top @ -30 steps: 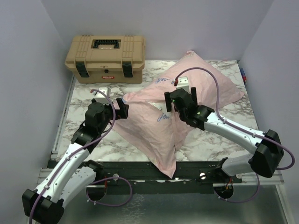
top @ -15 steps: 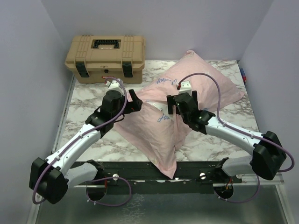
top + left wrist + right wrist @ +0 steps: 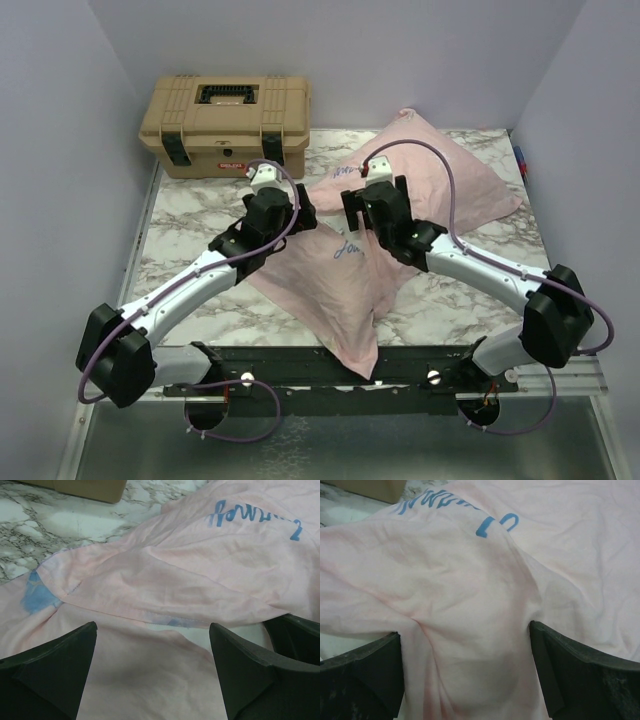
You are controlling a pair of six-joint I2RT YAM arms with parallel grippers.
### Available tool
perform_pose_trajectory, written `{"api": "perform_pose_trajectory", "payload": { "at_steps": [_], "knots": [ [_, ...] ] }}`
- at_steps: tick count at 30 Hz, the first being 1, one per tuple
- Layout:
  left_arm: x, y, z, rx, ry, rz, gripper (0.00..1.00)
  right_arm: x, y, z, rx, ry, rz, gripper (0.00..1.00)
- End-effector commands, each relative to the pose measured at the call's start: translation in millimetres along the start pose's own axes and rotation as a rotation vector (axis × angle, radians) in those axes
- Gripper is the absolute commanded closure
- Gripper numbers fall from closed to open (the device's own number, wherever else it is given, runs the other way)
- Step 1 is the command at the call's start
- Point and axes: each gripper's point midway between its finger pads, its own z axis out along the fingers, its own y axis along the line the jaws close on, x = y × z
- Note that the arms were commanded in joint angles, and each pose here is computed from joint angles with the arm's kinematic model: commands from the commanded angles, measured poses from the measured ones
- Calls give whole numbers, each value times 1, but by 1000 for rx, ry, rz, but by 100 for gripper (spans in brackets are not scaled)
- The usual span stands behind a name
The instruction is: Remove the pillowcase from the pillow
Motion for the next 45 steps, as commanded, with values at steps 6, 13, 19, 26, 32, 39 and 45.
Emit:
{"api": "perform_pose_trajectory", "payload": {
  "at_steps": [6,13,19,26,32,39,45],
  "knots": [
    [-3,0,20,-66,-37,25,13,13,10,13,-22,23,-27,0],
    [18,0,25,-55,17,52,28,26,11,17,-21,22,-18,0],
    [48,21,8,-51,74,67,46,32,6,18,6,29,-15,0],
    [66,53,-28,-88,88,49,64,36,0,20,34,30,-3,0],
    [91,87,-43,-173,118,41,64,41,-8,24,62,43,19,0],
    [117,121,-51,-267,113,-13,64,42,-20,22,89,47,51,0],
    [121,142,-56,-345,67,-38,64,59,-26,18,107,71,65,0]
  ]
}}
